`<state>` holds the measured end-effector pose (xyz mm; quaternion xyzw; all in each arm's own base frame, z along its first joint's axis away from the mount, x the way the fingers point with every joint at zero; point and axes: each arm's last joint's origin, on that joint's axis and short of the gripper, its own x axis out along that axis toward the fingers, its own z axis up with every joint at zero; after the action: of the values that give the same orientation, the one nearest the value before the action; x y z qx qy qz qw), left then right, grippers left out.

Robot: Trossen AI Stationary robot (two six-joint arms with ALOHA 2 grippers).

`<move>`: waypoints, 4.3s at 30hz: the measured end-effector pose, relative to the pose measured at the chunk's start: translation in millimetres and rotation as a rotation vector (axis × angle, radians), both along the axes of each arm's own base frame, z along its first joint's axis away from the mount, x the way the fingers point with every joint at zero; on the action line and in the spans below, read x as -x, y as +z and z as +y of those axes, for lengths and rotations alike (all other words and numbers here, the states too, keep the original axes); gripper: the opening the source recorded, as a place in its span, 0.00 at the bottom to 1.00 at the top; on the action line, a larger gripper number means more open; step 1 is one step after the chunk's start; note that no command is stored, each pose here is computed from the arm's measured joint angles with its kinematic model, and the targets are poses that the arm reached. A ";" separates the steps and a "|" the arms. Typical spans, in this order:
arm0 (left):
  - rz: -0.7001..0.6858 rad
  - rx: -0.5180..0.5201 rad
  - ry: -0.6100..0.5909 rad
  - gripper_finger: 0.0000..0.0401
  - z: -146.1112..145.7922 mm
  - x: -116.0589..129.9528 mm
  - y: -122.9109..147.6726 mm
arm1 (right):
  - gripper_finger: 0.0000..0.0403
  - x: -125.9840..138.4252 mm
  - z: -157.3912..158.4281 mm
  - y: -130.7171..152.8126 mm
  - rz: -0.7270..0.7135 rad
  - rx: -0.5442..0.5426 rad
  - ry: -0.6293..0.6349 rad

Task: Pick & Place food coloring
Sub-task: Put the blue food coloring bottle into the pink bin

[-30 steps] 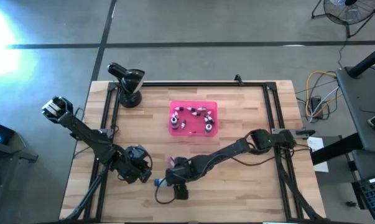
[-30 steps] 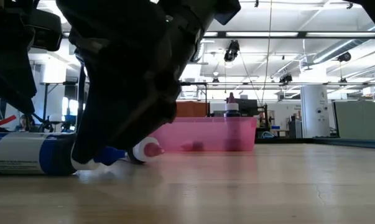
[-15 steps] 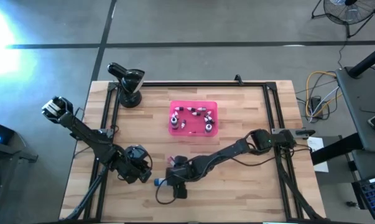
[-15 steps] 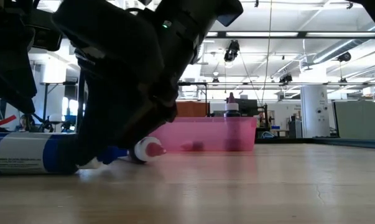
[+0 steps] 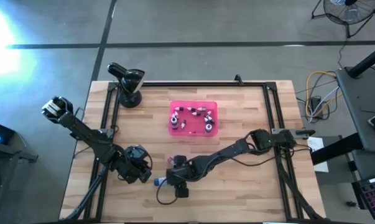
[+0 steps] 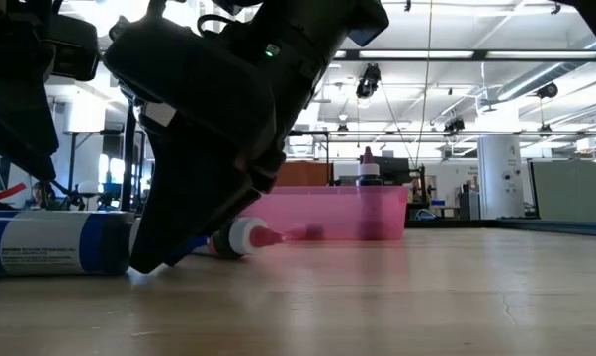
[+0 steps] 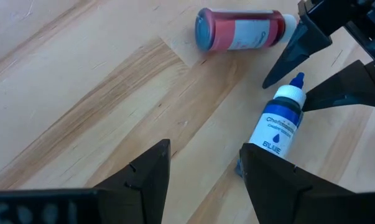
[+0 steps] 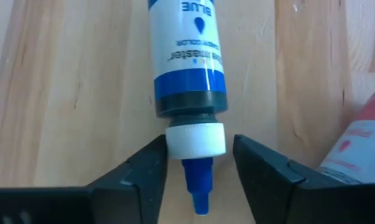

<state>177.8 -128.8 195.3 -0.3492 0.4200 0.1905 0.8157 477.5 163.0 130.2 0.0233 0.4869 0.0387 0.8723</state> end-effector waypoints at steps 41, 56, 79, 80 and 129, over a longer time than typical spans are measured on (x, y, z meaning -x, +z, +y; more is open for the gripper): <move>-0.013 -0.039 -0.023 0.42 0.3 -0.3 0.2 | 0.25 94.2 -24.6 46.3 1.310 -0.533 -0.549; -0.006 -0.090 -0.026 0.42 4.6 3.2 -9.5 | 0.14 141.5 -32.2 88.7 1.274 -0.414 -0.887; -0.006 -0.096 -0.017 0.42 5.7 4.3 -12.6 | 0.44 171.1 25.4 74.0 1.086 -0.233 -0.795; -0.006 -0.097 -0.016 0.42 5.8 4.3 -12.6 | 0.48 175.9 32.1 73.5 1.090 -0.220 -0.811; 0.015 -0.021 -0.011 0.42 3.6 4.2 -12.8 | 0.29 273.0 46.2 7.9 0.862 -0.349 -1.254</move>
<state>173.5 -125.2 182.6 -0.3369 0.4262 0.1931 0.8170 204.4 209.2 138.1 0.4439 0.6656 -0.3979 0.4490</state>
